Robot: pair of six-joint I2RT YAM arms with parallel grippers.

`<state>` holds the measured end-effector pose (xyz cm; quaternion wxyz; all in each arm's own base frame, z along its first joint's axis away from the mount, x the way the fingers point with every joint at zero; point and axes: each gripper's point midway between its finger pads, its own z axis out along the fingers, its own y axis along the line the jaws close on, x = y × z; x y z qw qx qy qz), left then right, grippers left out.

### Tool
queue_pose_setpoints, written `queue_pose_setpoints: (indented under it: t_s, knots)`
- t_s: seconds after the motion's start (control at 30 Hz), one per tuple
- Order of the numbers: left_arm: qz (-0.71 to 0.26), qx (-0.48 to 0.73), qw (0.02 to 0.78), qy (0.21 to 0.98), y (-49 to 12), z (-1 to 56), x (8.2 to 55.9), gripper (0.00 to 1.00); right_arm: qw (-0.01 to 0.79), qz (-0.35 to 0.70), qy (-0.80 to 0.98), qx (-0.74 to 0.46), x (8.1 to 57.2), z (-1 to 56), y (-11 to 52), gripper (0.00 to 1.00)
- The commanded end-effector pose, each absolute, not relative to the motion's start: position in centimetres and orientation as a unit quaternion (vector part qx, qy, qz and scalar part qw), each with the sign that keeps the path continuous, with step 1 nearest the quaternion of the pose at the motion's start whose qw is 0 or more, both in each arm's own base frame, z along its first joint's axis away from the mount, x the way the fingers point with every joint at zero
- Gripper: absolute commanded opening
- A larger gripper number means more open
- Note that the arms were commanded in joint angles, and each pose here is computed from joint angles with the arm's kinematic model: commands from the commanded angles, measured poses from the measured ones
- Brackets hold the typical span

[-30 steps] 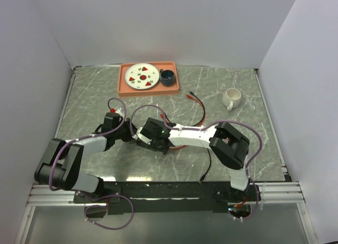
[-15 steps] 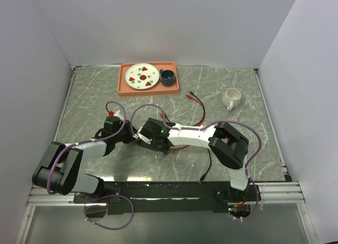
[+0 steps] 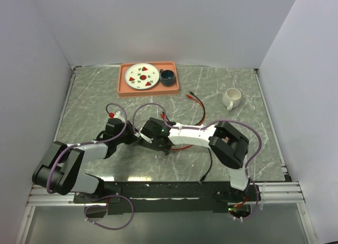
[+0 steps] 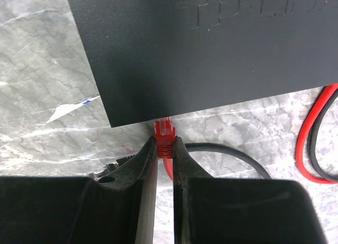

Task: Insert the plug into the switch port

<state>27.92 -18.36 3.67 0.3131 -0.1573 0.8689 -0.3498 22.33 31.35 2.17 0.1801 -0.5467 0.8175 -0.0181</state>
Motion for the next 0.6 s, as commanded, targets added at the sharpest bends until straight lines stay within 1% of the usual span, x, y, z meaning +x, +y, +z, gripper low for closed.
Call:
queue_pose_setpoints:
  t_s: [0.0, 0.37, 0.57]
  knots:
    - [-0.392, -0.133, 0.202, 0.887, -21.1, 1.8, 22.2, 0.01, 0.318, 0.053, 0.809, -0.491, 27.1, 6.8, 37.9, 0.00]
    - [-0.397, -0.124, 0.200, 0.887, -21.8, 2.2, 22.6, 0.01, 0.346, 0.072, 0.797, -0.490, 28.0, 8.1, 39.6, 0.00]
    - [-0.404, -0.126, 0.200, 0.884, -22.3, 2.4, 22.6, 0.01, 0.344, 0.078, 0.795, -0.493, 28.2, 8.3, 40.5, 0.00]
